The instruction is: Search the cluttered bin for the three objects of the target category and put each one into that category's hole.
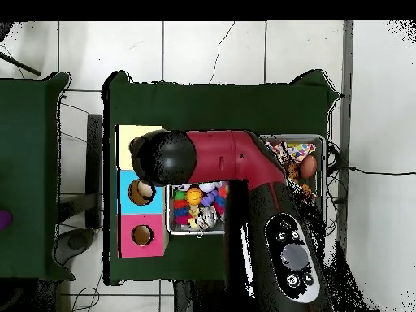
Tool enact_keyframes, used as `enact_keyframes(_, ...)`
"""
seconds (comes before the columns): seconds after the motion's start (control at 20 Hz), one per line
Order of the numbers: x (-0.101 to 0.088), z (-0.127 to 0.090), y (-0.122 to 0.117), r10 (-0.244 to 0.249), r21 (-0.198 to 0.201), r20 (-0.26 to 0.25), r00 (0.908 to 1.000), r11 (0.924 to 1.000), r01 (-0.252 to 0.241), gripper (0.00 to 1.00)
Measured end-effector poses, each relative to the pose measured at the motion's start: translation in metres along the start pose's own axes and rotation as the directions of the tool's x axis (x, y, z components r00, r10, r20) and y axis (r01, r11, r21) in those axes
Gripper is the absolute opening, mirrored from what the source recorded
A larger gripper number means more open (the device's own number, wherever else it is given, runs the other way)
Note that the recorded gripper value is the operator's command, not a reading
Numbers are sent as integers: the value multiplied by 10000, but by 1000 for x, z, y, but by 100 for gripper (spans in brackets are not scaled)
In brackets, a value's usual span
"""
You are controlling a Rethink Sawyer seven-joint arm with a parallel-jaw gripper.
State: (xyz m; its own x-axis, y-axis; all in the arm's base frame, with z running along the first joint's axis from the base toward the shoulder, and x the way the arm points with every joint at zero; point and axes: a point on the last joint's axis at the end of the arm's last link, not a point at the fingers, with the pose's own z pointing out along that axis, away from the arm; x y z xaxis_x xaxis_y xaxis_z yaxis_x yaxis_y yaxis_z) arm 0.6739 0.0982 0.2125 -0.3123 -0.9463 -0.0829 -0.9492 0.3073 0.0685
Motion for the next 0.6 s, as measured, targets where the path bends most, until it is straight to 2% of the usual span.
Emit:
enact_keyframes(0.35,-7,1,0,-83,293,59,9999,9995,81,0)
enact_keyframes(0.6,-5,2,-2,7,477,127,9999,9989,-13,0)
